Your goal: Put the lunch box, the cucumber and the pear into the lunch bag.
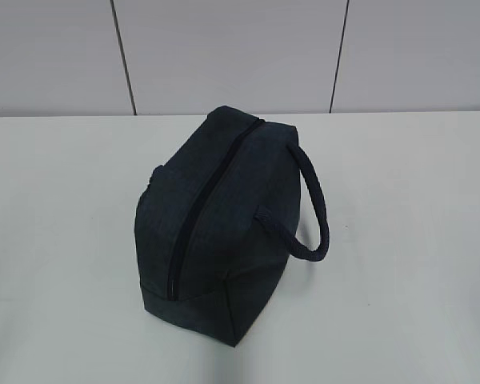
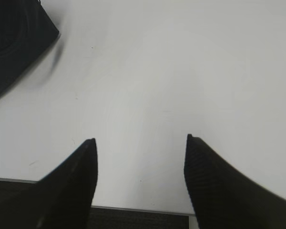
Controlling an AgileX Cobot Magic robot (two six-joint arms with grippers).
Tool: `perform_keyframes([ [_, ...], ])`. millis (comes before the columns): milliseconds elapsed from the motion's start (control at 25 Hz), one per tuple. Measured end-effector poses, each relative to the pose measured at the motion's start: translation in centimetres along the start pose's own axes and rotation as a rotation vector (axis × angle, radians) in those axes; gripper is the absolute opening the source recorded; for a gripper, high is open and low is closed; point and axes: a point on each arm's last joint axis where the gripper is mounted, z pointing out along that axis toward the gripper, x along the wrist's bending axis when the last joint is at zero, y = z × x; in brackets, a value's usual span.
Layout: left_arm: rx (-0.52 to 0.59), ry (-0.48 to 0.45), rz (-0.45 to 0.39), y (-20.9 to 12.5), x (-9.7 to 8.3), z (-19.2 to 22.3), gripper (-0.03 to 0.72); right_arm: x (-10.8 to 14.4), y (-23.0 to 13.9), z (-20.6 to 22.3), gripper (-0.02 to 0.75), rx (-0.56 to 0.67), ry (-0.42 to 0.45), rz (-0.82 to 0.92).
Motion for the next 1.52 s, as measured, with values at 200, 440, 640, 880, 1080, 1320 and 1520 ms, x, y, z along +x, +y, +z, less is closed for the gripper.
perform_keyframes([
  [200, 0.000, 0.000, 0.000, 0.00, 0.00, 0.00, 0.465, 0.00, 0.00, 0.00, 0.457, 0.000, 0.000, 0.000],
  [440, 0.000, 0.000, 0.000, 0.00, 0.00, 0.00, 0.465, 0.00, 0.00, 0.00, 0.456, 0.000, 0.000, 0.000],
  [640, 0.000, 0.000, 0.000, 0.00, 0.00, 0.00, 0.465, 0.00, 0.00, 0.00, 0.457, 0.000, 0.000, 0.000],
  [880, 0.000, 0.000, 0.000, 0.00, 0.00, 0.00, 0.465, 0.00, 0.00, 0.00, 0.456, 0.000, 0.000, 0.000],
  [1080, 0.000, 0.000, 0.000, 0.00, 0.00, 0.00, 0.465, 0.00, 0.00, 0.00, 0.456, 0.000, 0.000, 0.000],
  [1320, 0.000, 0.000, 0.000, 0.00, 0.00, 0.00, 0.465, 0.00, 0.00, 0.00, 0.456, 0.000, 0.000, 0.000],
  [1520, 0.000, 0.000, 0.000, 0.00, 0.00, 0.00, 0.465, 0.00, 0.00, 0.00, 0.456, 0.000, 0.000, 0.000],
])
